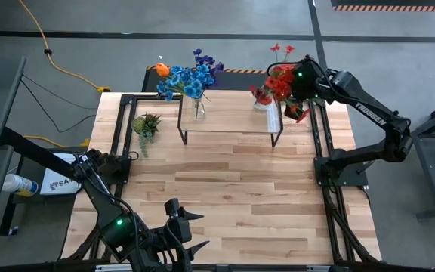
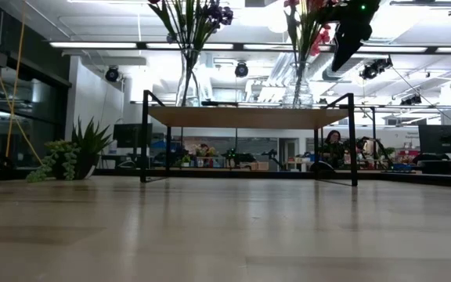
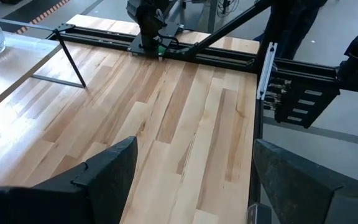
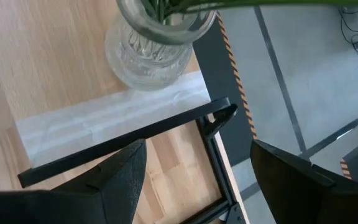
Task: Pick and place flowers into a vace then onto a shelf
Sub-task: Put the right flowers transparent vase on the shelf
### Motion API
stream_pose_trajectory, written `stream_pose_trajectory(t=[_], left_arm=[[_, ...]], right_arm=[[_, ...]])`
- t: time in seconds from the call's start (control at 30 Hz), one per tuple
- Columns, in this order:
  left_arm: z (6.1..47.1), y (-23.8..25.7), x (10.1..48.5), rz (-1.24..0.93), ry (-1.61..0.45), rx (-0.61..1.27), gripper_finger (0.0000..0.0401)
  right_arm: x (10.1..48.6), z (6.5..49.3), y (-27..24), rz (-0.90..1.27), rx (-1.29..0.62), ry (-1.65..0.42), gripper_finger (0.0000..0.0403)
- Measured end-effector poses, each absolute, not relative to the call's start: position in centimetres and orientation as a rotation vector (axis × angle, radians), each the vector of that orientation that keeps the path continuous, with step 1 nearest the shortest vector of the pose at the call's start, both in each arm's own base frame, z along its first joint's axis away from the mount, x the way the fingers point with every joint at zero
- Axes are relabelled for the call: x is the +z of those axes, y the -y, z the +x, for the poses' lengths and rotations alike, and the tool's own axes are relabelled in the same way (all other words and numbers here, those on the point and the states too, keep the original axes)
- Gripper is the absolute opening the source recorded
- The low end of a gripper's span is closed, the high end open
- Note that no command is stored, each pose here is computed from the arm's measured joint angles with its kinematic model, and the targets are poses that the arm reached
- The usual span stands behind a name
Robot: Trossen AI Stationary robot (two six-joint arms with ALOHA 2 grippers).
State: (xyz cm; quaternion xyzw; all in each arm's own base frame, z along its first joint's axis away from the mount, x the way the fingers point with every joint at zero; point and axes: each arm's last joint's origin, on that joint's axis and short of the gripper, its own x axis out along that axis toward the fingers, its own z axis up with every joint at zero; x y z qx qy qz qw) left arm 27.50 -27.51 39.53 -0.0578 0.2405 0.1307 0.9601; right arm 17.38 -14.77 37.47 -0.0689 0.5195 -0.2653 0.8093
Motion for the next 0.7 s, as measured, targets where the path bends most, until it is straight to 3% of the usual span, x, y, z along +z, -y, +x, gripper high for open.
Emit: stream_pose_trajectory(t=[0.7], left_arm=[[27.5, 27.5, 39.6, -0.123, -0.484, 0.265, 0.0353]], right_arm=[[35.6, 18.7, 15.9, -0.137, -0.512, -1.221, 0.0277]])
